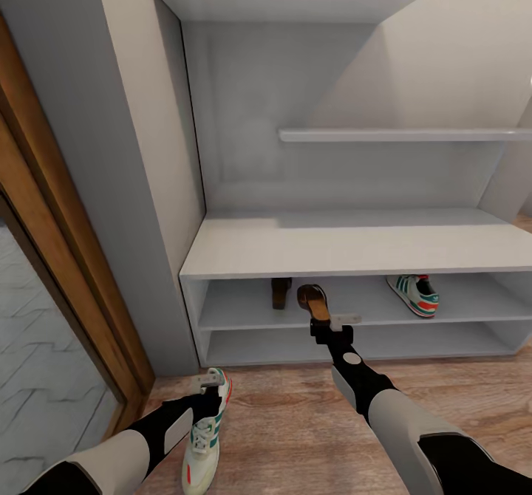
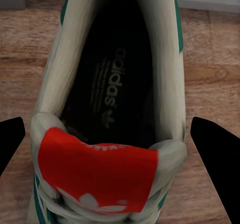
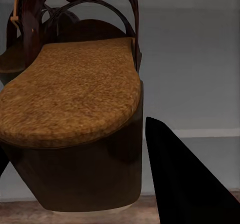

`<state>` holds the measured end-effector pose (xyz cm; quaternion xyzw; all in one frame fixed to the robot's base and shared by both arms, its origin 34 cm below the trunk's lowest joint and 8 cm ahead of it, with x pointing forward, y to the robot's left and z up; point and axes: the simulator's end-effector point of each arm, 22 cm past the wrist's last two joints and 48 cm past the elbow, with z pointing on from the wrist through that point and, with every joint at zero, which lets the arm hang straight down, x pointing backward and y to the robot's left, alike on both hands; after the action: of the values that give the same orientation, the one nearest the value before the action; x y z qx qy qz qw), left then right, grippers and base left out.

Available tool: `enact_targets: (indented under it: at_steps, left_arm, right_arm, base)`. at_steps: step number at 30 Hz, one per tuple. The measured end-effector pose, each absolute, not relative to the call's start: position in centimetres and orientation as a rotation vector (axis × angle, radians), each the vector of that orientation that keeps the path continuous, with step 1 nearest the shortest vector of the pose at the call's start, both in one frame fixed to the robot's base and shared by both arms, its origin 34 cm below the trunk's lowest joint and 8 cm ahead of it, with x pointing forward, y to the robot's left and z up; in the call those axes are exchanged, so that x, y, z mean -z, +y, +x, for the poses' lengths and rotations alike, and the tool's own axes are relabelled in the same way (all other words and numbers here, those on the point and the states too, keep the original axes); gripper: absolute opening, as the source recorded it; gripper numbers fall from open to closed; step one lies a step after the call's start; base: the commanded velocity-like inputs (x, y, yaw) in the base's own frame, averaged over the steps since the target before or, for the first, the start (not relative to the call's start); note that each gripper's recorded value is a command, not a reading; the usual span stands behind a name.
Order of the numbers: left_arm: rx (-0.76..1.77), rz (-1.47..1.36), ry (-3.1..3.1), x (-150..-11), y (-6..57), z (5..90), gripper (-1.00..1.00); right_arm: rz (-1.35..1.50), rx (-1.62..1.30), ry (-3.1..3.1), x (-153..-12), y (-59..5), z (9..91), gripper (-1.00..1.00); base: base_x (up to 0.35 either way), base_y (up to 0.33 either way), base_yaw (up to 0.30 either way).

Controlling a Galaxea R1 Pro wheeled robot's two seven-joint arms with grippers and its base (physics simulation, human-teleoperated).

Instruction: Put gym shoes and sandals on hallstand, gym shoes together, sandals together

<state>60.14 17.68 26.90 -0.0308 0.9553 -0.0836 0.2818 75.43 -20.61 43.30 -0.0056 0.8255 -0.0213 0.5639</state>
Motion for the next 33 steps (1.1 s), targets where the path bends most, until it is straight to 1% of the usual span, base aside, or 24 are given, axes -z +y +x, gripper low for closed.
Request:
enact_targets:
  at_steps: [33]
  left_arm:
    - [0.225, -0.082, 2.559, -26.9, 17.6, 60.1, -1.0]
  right_arm:
    - [-0.004, 0.048, 1.884, -45.8, -20.7, 76.8, -1.0]
  base:
    - [0.0, 0.0, 0.0]
